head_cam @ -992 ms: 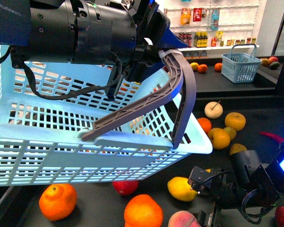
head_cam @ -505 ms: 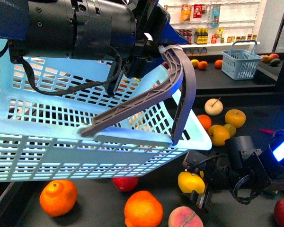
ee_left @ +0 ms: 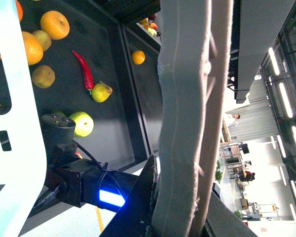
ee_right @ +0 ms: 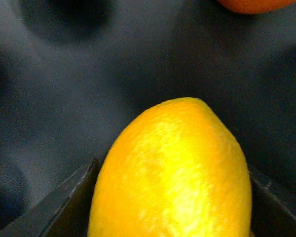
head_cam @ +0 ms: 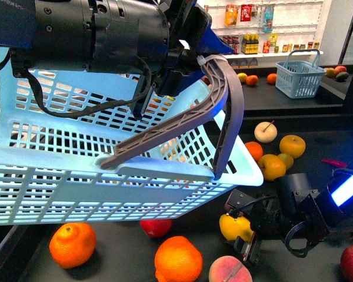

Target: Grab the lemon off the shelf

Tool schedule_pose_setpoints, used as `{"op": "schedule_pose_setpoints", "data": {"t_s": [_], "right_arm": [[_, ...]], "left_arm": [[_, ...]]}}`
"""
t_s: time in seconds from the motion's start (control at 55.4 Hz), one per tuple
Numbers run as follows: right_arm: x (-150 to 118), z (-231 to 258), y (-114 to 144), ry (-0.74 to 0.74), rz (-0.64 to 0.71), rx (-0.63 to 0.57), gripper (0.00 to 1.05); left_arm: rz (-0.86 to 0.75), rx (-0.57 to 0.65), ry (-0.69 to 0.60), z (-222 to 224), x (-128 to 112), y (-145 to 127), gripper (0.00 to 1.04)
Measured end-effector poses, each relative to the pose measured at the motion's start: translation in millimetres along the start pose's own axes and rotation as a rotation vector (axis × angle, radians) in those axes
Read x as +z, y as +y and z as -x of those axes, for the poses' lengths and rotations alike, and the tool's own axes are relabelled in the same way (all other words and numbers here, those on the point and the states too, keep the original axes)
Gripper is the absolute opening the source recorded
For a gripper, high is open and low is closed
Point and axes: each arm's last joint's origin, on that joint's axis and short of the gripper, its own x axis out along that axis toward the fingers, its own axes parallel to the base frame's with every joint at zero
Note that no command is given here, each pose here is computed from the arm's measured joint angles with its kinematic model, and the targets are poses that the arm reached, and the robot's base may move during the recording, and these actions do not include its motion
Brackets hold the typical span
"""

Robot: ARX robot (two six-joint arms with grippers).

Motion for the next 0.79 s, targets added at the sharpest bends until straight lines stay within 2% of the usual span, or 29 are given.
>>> {"op": "schedule_pose_setpoints", "data": {"t_s": [0.072,0.325,0.433,0.595,0.704,0.794], "right_arm": [[0.7,-0.1,-1.2,0.003,-0.012,-0.018,0.71],[-3.8,13.9,-2.2,-0.005,-0.075,-0.096,0.68],[-3.9,38.5,-10.3,-0.033,-0.132,-0.192,0.67],[4.2,92.9,-36.1,-0.068,-0.217,-0.402,0.66],[20.3,152.8,-52.4,-0.152,-0.355,-0.552,0.66],[55.6,191.9,-46.8,-0.276,-0.458,-0.586,0.66]], "left_arm": [[0.0,0.0,0.0,0.0,0.0,0.0,0.1],[0.0,0.0,0.0,0.0,0.0,0.0,0.1],[0.0,0.0,0.0,0.0,0.0,0.0,0.1],[0.0,0.0,0.0,0.0,0.0,0.0,0.1],[0.0,0.0,-0.001,0.0,0.0,0.0,0.1],[0.0,-0.001,0.002,-0.1,-0.1,-0.1,0.1]]}}
